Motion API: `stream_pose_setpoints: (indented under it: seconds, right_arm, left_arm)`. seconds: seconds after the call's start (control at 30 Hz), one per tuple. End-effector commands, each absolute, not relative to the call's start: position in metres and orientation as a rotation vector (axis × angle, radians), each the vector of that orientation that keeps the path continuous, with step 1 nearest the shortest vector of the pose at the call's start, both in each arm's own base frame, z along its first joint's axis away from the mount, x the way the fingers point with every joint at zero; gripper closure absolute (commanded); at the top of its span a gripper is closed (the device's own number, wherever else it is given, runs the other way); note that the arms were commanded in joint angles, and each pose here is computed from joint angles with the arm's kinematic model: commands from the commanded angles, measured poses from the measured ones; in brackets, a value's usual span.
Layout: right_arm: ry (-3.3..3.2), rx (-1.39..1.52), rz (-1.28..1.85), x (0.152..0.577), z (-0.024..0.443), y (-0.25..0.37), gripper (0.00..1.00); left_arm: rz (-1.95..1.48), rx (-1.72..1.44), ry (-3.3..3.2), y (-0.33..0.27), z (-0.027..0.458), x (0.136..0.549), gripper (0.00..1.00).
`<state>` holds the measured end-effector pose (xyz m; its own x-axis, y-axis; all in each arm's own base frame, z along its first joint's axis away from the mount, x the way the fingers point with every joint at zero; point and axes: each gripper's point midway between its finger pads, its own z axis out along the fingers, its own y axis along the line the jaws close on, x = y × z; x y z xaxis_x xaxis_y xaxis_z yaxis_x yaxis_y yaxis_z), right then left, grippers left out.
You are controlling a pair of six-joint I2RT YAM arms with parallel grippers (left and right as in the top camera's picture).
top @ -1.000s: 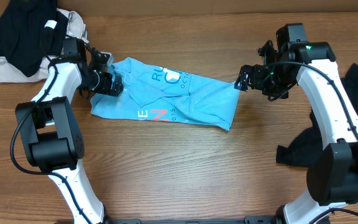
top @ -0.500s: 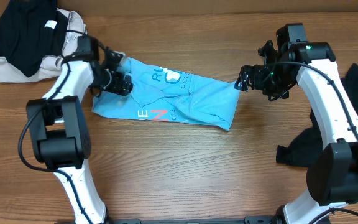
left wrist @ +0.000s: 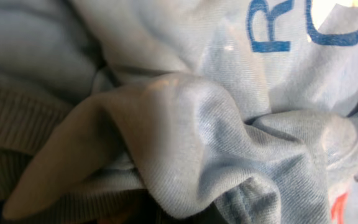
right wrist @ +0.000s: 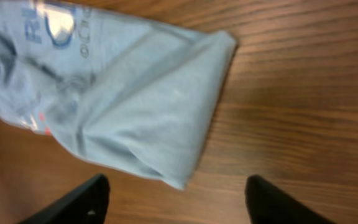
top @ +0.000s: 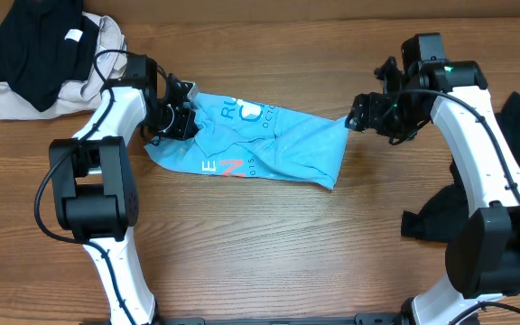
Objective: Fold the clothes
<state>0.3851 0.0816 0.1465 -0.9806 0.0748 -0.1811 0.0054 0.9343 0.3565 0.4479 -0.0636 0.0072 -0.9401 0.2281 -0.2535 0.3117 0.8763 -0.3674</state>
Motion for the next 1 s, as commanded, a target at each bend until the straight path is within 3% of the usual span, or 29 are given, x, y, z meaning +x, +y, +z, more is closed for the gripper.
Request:
stream_pose_setpoints:
  seconds: [0.0,0.07,0.17,0.47,0.73,0.97]
  right_arm:
    - [2.864,0.032,0.632,0.386,0.149,0.103,0.53]
    - [2.851,0.100,0.651,0.390,0.143,0.113,0.76]
    - [2.831,0.169,0.683,0.393,0.131,0.130,0.90]
    - [2.825,0.220,0.661,0.389,0.093,0.166,0.96]
    - [2.804,0.255,0.701,0.395,0.097,0.158,0.96]
    - [2.724,0.353,0.735,0.399,0.131,0.115,0.96]
  left_arm:
    - [-0.613,0.219,2.939,-0.054,0.003,0.449,0.96]
    - [-0.599,0.185,2.945,-0.050,0.024,0.457,0.96]
    - [-0.551,0.188,2.955,-0.045,0.058,0.463,0.96]
    - [-0.329,0.295,3.000,-0.050,0.130,0.456,0.96]
    - [-0.241,0.552,2.993,-0.117,0.135,0.441,0.96]
    - [-0.186,0.746,2.894,-0.200,0.136,0.429,0.96]
